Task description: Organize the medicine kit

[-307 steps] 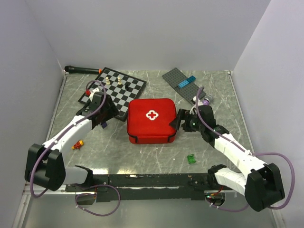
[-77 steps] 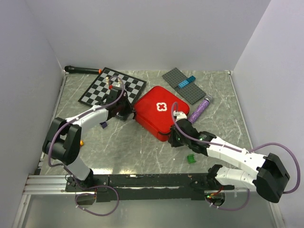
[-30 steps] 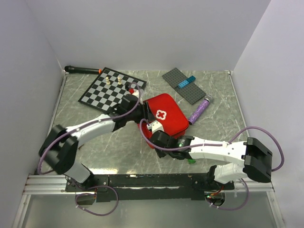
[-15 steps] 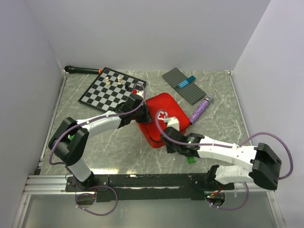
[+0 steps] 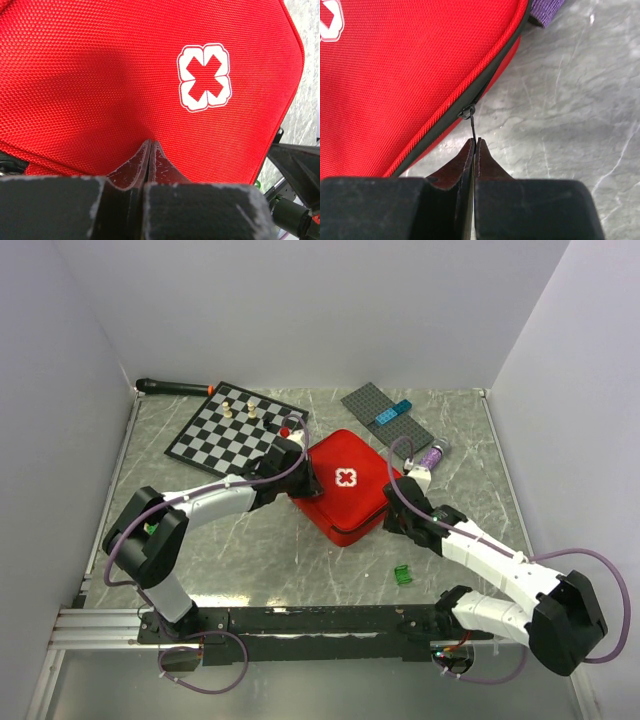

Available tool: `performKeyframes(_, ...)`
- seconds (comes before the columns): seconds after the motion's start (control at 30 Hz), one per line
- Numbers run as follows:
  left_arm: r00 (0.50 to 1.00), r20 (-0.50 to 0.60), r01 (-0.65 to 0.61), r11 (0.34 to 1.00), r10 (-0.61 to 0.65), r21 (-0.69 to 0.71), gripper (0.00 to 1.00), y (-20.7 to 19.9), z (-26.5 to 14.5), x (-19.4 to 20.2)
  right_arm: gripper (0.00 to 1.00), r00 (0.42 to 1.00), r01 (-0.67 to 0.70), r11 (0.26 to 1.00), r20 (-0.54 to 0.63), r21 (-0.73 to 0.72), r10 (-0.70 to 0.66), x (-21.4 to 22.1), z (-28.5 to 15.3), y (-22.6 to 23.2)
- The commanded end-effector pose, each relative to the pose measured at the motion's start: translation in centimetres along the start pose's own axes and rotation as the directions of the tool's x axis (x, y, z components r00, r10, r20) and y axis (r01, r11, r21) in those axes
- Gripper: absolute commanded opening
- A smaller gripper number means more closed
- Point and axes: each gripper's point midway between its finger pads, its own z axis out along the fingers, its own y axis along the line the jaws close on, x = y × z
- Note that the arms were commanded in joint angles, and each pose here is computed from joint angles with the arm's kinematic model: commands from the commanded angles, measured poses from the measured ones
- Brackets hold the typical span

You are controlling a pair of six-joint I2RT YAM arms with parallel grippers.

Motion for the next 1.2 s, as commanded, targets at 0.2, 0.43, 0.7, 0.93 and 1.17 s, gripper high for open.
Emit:
performKeyframes(0.2, 0.982, -0.186, -0.075, 0.958, 0.024, -0.277, 0.01, 8.7, -1.9, 6.3, 0.00, 0.993, 0.005, 0.987, 0.119, 0.160, -0.024, -2.7, -0.3, -3.6)
performKeyframes(0.43, 0.981, -0.194, -0.052, 0.951, -0.009, -0.306, 0.01, 10.6, -2.9, 7.7, 0.00, 0.984, -0.083, 0.976, 0.174, 0.199, 0.048, -5.6, 0.7, -5.0)
performKeyframes(0.7, 0.984, -0.179, -0.048, 0.939, -0.015, -0.339, 0.01, 11.1, -3.2, 7.4, 0.00, 0.954, -0.168, 0.971, 0.276, 0.167, 0.118, -9.0, 1.5, -5.4)
performKeyframes(0.93, 0.999, -0.013, 0.042, 0.954, -0.048, -0.295, 0.35, 8.4, -6.0, 3.5, 0.00, 0.963, -0.060, 0.992, 0.267, 0.107, 0.030, -7.4, -0.6, -3.5)
performKeyframes(1.17, 0.993, 0.070, 0.100, 0.991, -0.093, -0.093, 0.72, 1.8, -9.3, 3.5, 0.00, 0.975, 0.049, 0.993, 0.211, 0.104, -0.070, -4.5, -1.4, -2.0)
